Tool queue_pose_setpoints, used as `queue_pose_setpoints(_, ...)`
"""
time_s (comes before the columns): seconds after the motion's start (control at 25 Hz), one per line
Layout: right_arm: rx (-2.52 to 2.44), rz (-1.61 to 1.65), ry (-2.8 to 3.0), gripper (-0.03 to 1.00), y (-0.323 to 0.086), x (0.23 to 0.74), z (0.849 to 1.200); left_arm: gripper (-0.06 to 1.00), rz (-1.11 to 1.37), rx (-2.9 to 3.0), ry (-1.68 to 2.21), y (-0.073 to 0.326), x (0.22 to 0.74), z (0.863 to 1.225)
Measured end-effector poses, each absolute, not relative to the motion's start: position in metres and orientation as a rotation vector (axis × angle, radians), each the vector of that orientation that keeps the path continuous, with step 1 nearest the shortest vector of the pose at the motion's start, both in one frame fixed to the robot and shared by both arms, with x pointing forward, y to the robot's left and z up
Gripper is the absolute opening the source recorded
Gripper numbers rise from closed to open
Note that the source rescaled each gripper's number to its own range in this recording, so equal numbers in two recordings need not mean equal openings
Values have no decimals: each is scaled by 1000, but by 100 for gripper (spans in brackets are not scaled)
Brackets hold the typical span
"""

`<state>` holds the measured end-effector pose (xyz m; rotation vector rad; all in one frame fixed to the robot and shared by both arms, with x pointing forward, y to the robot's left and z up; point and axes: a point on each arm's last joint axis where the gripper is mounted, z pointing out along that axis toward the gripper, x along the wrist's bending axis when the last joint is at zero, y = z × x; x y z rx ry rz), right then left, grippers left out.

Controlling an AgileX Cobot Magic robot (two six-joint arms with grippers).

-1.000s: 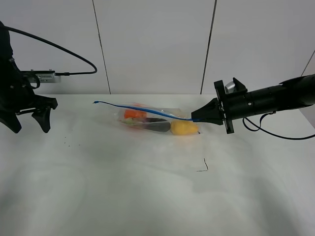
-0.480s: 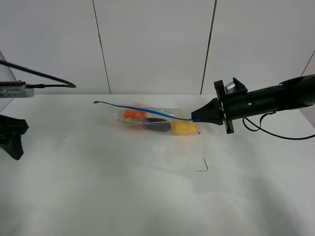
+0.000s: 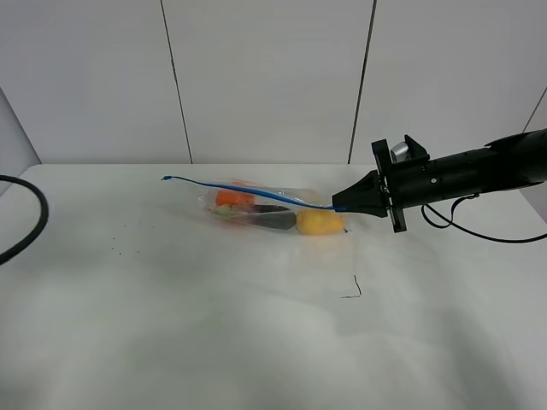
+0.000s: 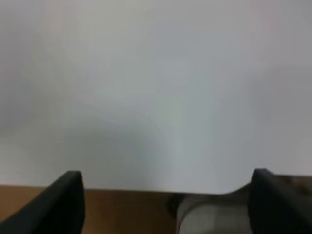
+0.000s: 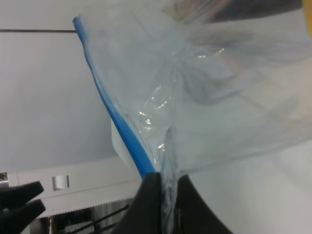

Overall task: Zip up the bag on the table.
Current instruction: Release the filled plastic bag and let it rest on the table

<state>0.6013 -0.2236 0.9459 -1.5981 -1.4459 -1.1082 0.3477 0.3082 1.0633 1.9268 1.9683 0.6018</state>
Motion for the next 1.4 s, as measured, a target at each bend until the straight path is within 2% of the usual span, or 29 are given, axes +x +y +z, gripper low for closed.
queue_pose_setpoints(0.36,-1598,-1108,-1446,0,-224,601,946,91,703,1848,1783,303,292,1043)
queue_pose_setpoints(1.04,-1598,-1108,-1446,0,-224,601,946,91,763,1788,1802,305,286,1045)
queue_pose_setpoints(1.4,-1598,-1108,-1446,0,-224,601,946,91,957,1616,1662,303,251,1053)
